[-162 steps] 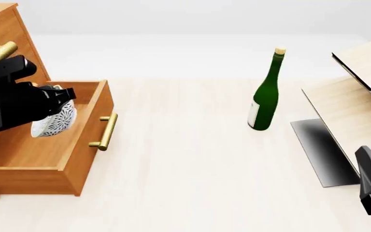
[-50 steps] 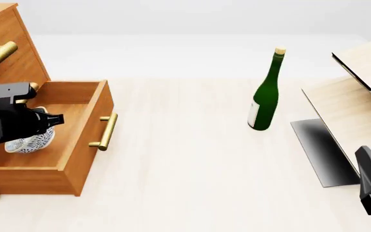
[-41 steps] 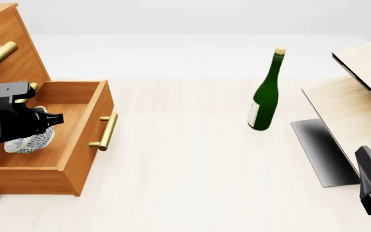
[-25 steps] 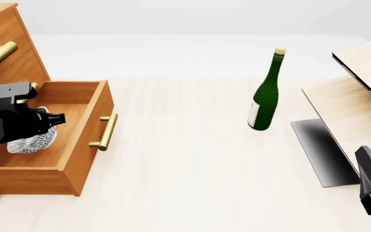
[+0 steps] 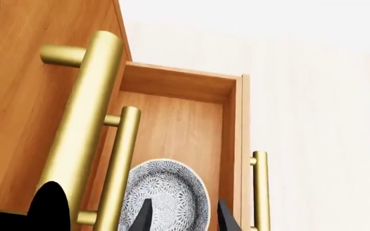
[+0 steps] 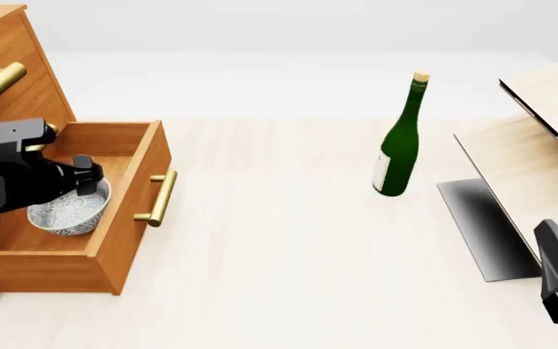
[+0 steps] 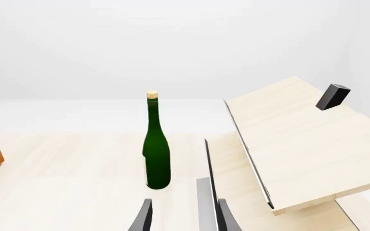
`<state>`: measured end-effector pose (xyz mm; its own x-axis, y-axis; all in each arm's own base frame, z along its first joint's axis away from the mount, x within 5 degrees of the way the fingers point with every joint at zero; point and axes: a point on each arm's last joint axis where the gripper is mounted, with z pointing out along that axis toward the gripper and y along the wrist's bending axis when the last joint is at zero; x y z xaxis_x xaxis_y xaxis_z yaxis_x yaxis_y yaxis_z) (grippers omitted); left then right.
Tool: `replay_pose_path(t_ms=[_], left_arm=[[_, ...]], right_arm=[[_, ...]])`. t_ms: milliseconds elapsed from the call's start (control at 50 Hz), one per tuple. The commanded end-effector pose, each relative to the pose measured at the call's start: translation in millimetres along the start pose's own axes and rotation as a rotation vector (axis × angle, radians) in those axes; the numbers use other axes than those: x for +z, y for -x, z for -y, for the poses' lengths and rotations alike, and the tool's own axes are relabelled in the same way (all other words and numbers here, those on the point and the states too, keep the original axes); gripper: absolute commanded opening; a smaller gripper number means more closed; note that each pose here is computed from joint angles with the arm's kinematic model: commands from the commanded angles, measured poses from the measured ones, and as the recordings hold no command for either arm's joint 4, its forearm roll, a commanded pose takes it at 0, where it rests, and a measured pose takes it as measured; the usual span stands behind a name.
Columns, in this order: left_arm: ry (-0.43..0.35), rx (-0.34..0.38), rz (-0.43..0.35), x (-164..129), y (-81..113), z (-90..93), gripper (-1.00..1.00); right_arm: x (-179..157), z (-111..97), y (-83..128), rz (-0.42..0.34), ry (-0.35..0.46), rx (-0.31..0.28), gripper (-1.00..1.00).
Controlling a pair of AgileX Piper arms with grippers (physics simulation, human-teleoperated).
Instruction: Put the bowl in the bottom drawer of the cabinet.
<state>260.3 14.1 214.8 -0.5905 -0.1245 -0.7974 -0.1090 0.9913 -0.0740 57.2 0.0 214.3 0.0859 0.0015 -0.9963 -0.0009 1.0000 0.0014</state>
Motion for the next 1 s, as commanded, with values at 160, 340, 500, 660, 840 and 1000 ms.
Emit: replay_pose_path(t_ms=[160,340,500,660,840,1000], left_arm=[[-0.046,-0.071,0.058,-6.5,7.2,12.6,1.00],[-0.097,-0.148,0.130,-13.2,7.6,22.2,1.00],[-0.133,-0.160,0.150,-13.0,13.6,32.0,1.00],[-0.162,-0.183,0.192,-19.8,19.4,36.8,1.00],[-0.177,-0.165,0.239,-33.0,27.0,38.3,1.00],[-0.198,-0.145,0.273,-46.4,25.1,40.5,1.00]], right_arm=[[0.0,0.0,0.0,0.000,0.000,0.000,1.00],[0.0,0.0,0.0,0.000,0.000,0.000,1.00],[0.0,0.0,0.0,0.000,0.000,0.000,1.00],[0.0,0.0,0.0,0.000,0.000,0.000,1.00],[0.0,0.0,0.0,0.000,0.000,0.000,1.00],[0.0,0.0,0.0,0.000,0.000,0.000,1.00]])
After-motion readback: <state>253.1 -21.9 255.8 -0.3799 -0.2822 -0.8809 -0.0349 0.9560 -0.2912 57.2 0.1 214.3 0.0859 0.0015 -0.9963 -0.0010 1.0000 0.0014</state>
